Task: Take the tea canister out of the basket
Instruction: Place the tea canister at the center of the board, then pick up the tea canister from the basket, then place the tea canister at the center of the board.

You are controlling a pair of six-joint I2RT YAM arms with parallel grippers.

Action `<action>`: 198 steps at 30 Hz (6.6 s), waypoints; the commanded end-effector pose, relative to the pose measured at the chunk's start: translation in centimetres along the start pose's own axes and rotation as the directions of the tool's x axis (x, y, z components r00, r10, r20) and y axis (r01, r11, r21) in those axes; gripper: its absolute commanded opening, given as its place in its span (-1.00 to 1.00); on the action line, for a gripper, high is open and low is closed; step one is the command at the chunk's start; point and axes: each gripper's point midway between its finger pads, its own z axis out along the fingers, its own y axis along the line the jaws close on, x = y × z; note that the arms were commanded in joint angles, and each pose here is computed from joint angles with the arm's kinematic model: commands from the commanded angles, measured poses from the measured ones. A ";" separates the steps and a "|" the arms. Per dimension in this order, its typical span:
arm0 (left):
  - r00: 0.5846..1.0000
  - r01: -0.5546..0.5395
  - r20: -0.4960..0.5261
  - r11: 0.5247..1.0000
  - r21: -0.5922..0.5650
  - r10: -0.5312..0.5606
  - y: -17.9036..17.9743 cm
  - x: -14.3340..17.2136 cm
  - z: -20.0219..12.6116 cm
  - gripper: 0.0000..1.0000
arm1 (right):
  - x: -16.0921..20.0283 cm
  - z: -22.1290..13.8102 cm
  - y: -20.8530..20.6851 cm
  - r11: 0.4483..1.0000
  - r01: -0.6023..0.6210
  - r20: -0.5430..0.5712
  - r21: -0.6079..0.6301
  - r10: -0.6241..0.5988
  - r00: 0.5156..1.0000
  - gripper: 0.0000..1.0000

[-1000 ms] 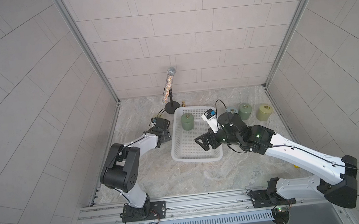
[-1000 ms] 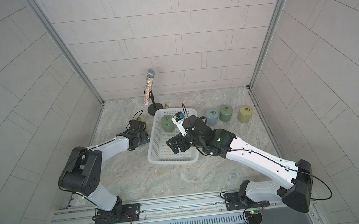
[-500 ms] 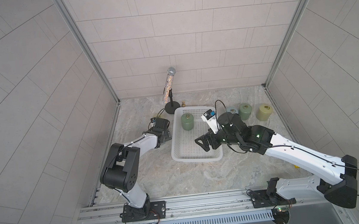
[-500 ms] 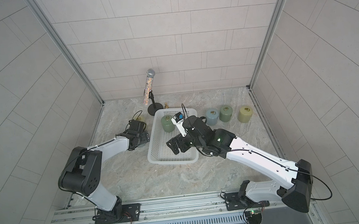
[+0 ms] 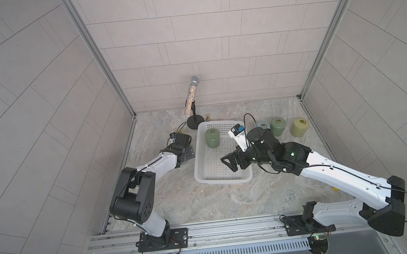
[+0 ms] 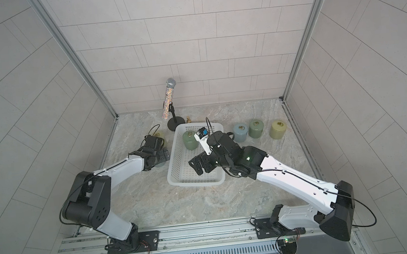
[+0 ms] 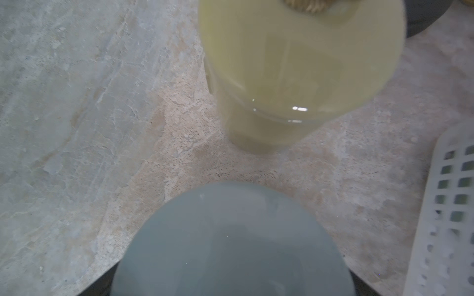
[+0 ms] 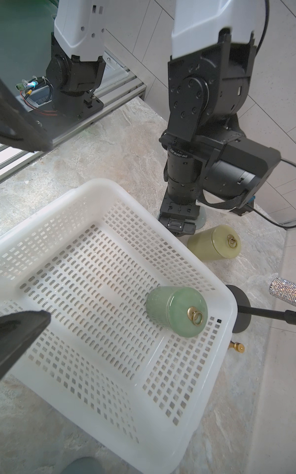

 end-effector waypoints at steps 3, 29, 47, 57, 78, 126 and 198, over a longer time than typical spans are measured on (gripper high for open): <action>1.000 0.007 0.010 1.000 0.003 -0.008 0.8 -0.6 -2.8 1.00 | -0.8 -0.4 0.4 1.000 0.014 0.030 -0.012 -0.013 0.999 1.00; 0.985 -0.159 0.126 0.894 0.420 0.115 -13.0 -4.3 -13.5 1.00 | 0.4 -3.6 -3.8 0.989 -0.058 0.118 0.133 0.043 0.992 1.00; 0.984 -0.164 0.122 0.914 0.372 0.127 -18.1 -3.2 -6.5 1.00 | 1.0 -4.7 -4.6 0.984 -0.078 0.120 0.162 0.059 0.991 1.00; 0.978 -0.185 0.151 0.928 0.324 0.142 -19.2 -3.8 -3.6 1.00 | 0.7 -4.4 -4.5 0.984 -0.071 0.112 0.162 0.053 0.992 1.00; 0.970 -0.223 0.138 0.954 0.202 0.198 -19.8 -3.4 2.4 1.00 | 0.5 -3.4 -4.9 0.984 -0.067 0.076 0.163 0.055 0.996 0.99; 0.954 -0.295 -0.018 0.947 0.125 0.299 -19.3 -1.0 5.2 0.96 | 0.9 -3.4 -5.0 0.985 -0.103 0.088 0.139 0.091 0.992 1.00; 0.955 -0.078 0.288 0.997 0.023 0.068 -0.4 -4.2 -16.9 0.73 | -0.8 1.3 2.2 0.993 0.015 0.033 -0.115 -0.012 0.999 1.00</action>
